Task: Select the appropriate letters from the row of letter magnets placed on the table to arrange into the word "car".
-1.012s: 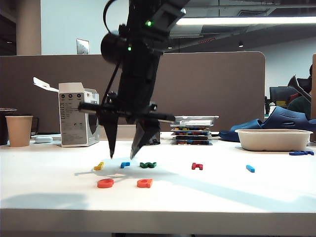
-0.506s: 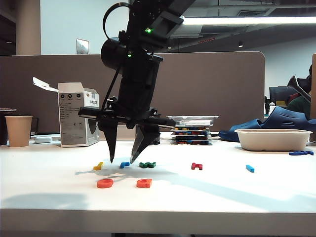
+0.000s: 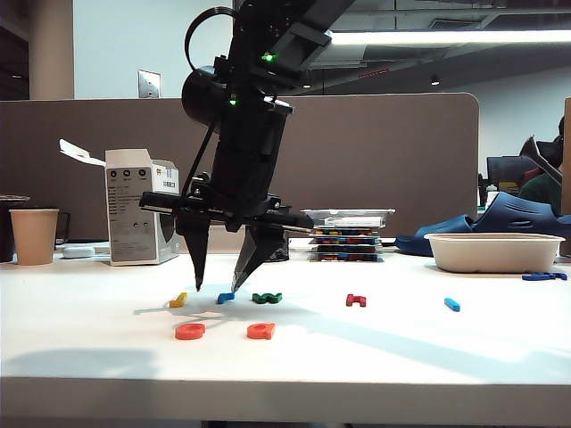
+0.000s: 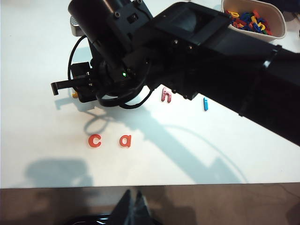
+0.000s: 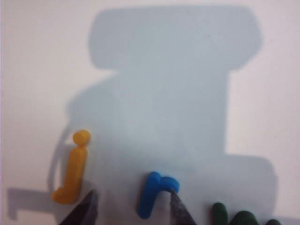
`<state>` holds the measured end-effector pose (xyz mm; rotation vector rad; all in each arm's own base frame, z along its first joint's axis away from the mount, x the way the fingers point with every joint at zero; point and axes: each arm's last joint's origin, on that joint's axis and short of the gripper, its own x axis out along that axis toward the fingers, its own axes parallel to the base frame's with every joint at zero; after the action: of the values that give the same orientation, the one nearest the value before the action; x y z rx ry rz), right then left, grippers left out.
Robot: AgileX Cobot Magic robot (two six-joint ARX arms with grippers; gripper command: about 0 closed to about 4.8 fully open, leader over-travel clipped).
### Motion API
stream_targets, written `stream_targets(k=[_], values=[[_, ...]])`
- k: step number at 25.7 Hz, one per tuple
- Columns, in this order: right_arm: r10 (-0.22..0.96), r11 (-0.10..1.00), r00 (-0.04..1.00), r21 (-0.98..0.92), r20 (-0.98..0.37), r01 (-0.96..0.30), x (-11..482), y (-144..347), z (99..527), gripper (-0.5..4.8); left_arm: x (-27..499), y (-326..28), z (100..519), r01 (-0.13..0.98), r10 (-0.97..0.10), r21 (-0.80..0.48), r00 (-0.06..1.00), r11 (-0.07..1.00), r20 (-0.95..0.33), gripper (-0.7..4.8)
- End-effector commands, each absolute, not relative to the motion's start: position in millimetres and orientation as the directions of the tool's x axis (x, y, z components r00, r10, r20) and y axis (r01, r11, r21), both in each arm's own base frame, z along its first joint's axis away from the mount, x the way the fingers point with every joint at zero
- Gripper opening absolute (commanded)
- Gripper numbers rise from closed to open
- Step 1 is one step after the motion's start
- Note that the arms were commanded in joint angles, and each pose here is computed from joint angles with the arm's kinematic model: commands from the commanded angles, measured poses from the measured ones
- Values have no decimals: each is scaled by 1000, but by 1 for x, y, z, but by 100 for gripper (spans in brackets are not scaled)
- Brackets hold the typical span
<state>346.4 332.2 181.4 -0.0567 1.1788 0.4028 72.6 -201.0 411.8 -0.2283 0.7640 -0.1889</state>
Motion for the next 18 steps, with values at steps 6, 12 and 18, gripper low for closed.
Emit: stream_targets(k=[6, 12, 18], values=[[276, 933, 318, 175, -907, -314, 347, 335, 176, 188, 73, -200, 413, 84, -251, -276, 714, 957, -654, -5], [260, 936, 300, 164, -918, -310, 345, 336, 170, 165, 73, -200, 413, 84, -251, -276, 714, 957, -653, -5], [242, 939, 282, 151, -928, -308, 344, 334, 169, 165, 73, -200, 413, 85, -251, -276, 714, 958, -653, -5]])
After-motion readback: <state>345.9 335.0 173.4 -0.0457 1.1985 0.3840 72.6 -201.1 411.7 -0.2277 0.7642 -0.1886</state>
